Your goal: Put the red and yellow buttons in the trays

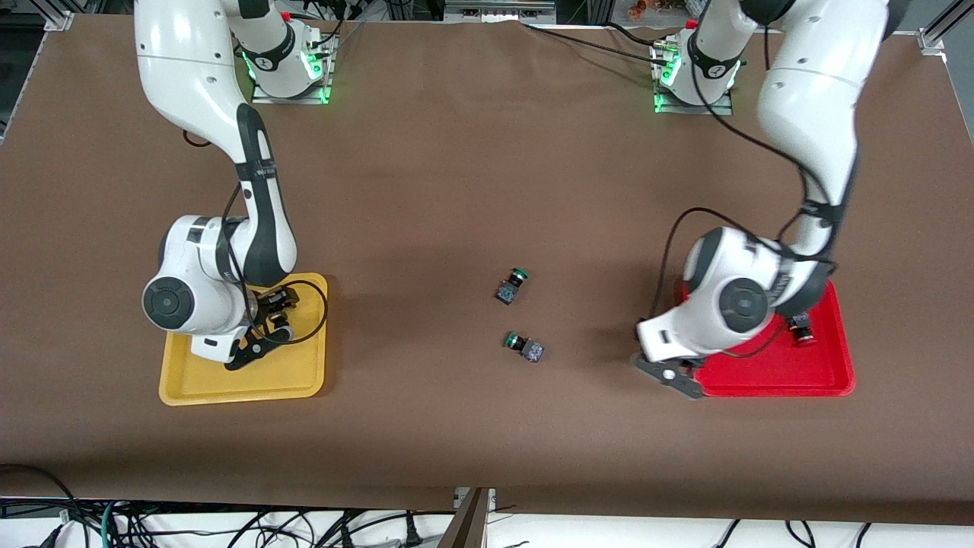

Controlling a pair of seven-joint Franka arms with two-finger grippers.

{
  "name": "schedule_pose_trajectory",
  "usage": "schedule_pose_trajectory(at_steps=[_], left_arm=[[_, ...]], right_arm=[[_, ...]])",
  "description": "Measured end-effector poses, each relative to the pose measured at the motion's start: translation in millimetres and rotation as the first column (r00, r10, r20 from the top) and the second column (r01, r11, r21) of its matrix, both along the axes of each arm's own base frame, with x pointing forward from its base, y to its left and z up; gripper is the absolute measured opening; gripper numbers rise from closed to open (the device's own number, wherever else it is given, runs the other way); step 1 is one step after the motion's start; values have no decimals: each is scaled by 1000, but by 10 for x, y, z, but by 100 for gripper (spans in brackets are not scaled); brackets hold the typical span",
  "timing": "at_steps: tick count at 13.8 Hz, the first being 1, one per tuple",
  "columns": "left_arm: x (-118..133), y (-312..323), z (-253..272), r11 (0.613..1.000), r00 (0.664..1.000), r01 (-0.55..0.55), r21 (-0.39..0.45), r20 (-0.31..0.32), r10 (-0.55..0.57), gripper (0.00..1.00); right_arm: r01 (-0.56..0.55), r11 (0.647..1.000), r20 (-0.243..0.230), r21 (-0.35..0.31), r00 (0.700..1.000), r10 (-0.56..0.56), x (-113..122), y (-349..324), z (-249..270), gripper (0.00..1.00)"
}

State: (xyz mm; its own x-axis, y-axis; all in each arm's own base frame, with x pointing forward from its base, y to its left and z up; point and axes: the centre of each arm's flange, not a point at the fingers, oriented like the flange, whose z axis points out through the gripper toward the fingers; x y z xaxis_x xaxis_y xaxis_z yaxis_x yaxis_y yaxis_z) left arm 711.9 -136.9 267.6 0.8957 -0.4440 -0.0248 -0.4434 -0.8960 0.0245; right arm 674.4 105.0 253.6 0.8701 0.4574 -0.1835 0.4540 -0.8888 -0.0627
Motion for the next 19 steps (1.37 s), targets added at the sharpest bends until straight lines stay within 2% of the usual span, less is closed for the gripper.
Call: schedule_pose_trajectory(at_steps=[2, 5, 7, 9, 11, 14, 17, 19], left_arm=[[4, 478, 150, 998, 997, -59, 18, -44, 60, 41], [-49, 1069, 50, 990, 985, -136, 33, -99, 139, 41], [-176, 1352, -185, 985, 973, -170, 42, -149, 174, 41], [-278, 1499, -357, 981, 964, -188, 47, -182, 193, 41], [-337, 1515, -480, 981, 964, -190, 43, -180, 195, 41], [-420, 1573, -703, 979, 971, -202, 24, -130, 203, 41], [-494, 1627, -831, 978, 971, -210, 17, -115, 210, 41], [-488, 1621, -834, 978, 972, -210, 13, -104, 210, 41]], right_arm=[[94, 996, -11, 11, 996, -94, -24, 76, 355, 99], [262, 965, -31, -13, 964, -263, -167, 204, 995, 99], [295, 955, -30, -35, 955, -296, -326, 258, 1507, 99], [299, 954, -17, -26, 954, -299, -486, 207, 2024, 99], [299, 954, -1, 7, 954, -299, -666, 76, 2534, 100], [294, 955, 35, 48, 955, -296, -1024, -209, 3228, 100], [299, 951, 47, 72, 952, -303, -1362, -488, 3494, 100], [296, 952, 43, 80, 953, -300, -1472, -524, 3521, 100]])
